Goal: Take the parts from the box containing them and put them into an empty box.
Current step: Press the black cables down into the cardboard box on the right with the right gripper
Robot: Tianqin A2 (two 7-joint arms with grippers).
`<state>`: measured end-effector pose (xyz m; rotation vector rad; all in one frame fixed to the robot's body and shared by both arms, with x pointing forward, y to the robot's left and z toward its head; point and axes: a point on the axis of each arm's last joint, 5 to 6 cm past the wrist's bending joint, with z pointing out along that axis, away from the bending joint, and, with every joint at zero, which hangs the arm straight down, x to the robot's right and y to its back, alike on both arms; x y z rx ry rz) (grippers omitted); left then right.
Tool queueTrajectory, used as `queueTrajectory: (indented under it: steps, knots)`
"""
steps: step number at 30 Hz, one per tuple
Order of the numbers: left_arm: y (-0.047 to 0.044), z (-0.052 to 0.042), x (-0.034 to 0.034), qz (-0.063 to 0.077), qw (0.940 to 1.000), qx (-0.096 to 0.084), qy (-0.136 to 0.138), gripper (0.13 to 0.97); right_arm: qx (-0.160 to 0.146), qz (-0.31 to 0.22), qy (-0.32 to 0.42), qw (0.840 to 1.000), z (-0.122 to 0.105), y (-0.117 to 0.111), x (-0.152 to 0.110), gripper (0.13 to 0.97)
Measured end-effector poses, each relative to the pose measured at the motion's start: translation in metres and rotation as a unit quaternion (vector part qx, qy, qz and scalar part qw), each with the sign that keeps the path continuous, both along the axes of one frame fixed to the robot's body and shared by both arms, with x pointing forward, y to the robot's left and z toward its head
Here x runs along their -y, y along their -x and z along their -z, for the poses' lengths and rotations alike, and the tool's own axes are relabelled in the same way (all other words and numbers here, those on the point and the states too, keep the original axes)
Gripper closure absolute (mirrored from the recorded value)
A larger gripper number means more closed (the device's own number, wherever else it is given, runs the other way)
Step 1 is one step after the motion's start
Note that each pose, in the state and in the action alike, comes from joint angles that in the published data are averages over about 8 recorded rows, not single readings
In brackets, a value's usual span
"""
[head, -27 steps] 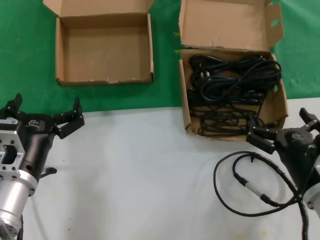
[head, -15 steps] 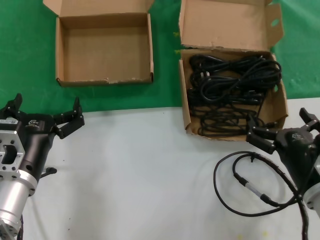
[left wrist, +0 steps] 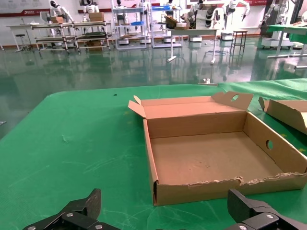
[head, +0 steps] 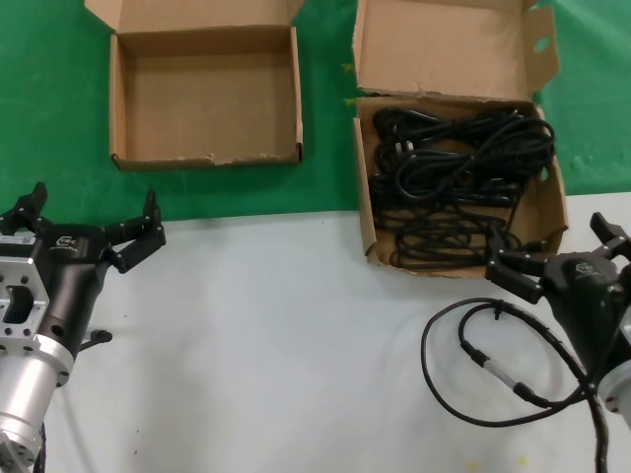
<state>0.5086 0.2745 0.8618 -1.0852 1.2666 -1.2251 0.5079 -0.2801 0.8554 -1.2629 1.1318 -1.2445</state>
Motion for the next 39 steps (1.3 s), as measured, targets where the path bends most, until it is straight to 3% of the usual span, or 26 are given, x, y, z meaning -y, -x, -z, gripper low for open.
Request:
queueTrajectory:
  steps: [7,17,25,30,39]
  knots:
    - [0.0000,0.0000,0.0000,0.000,1.0000,0.000,0.000,0.182,0.000,0.000,0.000,1.000,0.000,0.000,0.000,0.130]
    - [0.0000,0.0000,0.0000,0.000,1.0000,0.000,0.000,0.318,0.000,-0.011,0.016,1.000,-0.002,0.002,0.000,0.130]
    - [0.0000,0.0000,0.0000,0.000,1.0000,0.000,0.000,0.475,0.016,-0.066,0.133,0.989,-0.020,0.003,0.006,0.130]
    - [0.0000,0.0000,0.0000,0.000,1.0000,0.000,0.000,0.608,0.040,-0.124,0.264,0.956,-0.041,-0.003,0.012,0.130]
    - [0.0000,0.0000,0.0000,0.000,1.0000,0.000,0.000,0.784,0.082,-0.209,0.490,0.842,-0.082,-0.026,0.022,0.130]
